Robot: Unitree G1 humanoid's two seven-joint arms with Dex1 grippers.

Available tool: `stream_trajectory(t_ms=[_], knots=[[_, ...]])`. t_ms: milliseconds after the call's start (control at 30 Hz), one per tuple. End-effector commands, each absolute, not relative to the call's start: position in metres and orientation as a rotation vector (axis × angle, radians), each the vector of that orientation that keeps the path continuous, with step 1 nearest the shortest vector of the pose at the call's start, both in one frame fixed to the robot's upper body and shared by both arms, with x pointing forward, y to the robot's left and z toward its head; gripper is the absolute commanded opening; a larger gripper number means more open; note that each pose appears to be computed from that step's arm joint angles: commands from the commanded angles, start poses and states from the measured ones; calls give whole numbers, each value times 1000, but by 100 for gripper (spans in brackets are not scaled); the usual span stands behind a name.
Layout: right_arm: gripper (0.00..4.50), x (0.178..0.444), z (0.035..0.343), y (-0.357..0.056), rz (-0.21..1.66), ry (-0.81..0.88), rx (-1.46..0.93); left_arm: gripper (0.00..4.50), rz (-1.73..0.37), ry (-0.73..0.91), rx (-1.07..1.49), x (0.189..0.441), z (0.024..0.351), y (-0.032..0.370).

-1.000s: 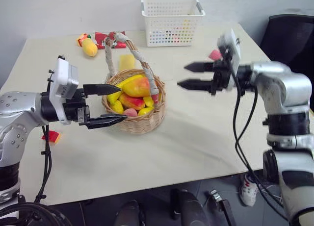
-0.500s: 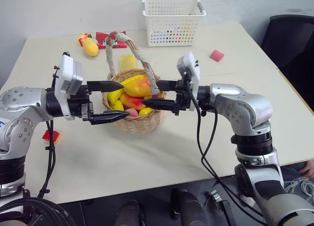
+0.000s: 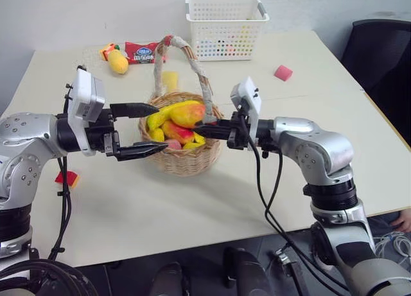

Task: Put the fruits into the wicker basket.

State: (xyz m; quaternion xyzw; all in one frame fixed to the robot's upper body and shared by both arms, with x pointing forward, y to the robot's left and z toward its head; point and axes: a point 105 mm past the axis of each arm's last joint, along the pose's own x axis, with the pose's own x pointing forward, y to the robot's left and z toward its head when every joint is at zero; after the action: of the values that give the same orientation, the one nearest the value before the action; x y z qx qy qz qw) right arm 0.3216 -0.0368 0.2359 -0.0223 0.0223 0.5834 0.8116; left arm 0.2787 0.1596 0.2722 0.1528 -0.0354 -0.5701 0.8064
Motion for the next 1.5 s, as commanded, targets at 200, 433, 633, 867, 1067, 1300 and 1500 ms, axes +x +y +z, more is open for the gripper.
stream_trajectory(t_ms=[200,433,633,867,1067,1300,1500], knots=[[25,308,304,-140,917,-183,-156,450,-1301,-140,327,284,279,142],[25,291,293,-236,586,-75,-229,450,-1362,-151,292,290,276,131],[25,286,262,-280,393,-29,-173,450,-1385,-149,290,291,273,127],[142,271,245,-294,360,2,-99,450,-1399,-141,282,292,272,127],[339,225,259,-308,389,47,-121,450,-1401,-129,274,295,270,131],[439,158,304,-348,389,73,-67,450,-1403,-118,266,298,267,136],[439,161,307,-354,379,40,-55,450,-1420,-105,286,296,263,134]])
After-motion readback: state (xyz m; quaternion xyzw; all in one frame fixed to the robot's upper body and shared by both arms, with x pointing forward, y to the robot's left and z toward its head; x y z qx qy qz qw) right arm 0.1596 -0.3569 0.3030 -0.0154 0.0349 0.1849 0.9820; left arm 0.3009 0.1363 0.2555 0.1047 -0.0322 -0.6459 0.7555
